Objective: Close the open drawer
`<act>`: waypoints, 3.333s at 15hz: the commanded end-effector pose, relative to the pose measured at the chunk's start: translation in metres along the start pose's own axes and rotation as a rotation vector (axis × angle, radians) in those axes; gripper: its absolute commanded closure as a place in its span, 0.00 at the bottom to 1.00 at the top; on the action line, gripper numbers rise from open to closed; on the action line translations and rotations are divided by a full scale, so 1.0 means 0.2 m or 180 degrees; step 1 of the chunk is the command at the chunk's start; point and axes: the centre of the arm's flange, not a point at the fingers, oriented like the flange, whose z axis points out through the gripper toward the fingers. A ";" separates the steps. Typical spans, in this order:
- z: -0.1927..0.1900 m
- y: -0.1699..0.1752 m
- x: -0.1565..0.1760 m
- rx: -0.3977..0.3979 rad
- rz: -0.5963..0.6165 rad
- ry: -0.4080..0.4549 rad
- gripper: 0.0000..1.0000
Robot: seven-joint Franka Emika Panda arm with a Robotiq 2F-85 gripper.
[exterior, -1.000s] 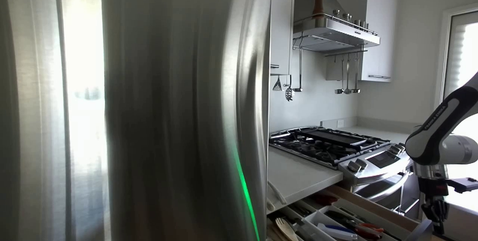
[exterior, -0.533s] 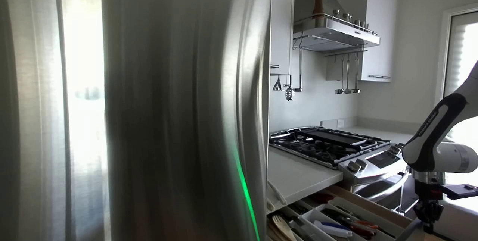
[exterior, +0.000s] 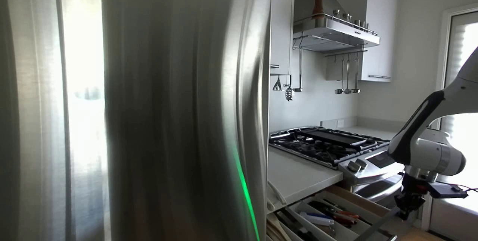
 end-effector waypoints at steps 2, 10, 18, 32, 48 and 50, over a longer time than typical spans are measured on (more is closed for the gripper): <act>0.06 -0.02 0.11 0.0203 0.0012 0.0403 1.00; -0.04 -0.05 0.12 0.0190 0.0025 0.0363 0.99; 0.03 -0.08 0.29 0.0302 -0.0095 0.0660 1.00; 0.28 -0.08 0.49 0.0471 -0.0445 0.1031 1.00; 0.57 -0.13 0.74 0.0928 -0.0462 0.1861 1.00; 0.59 -0.13 0.74 0.0963 -0.0455 0.1912 1.00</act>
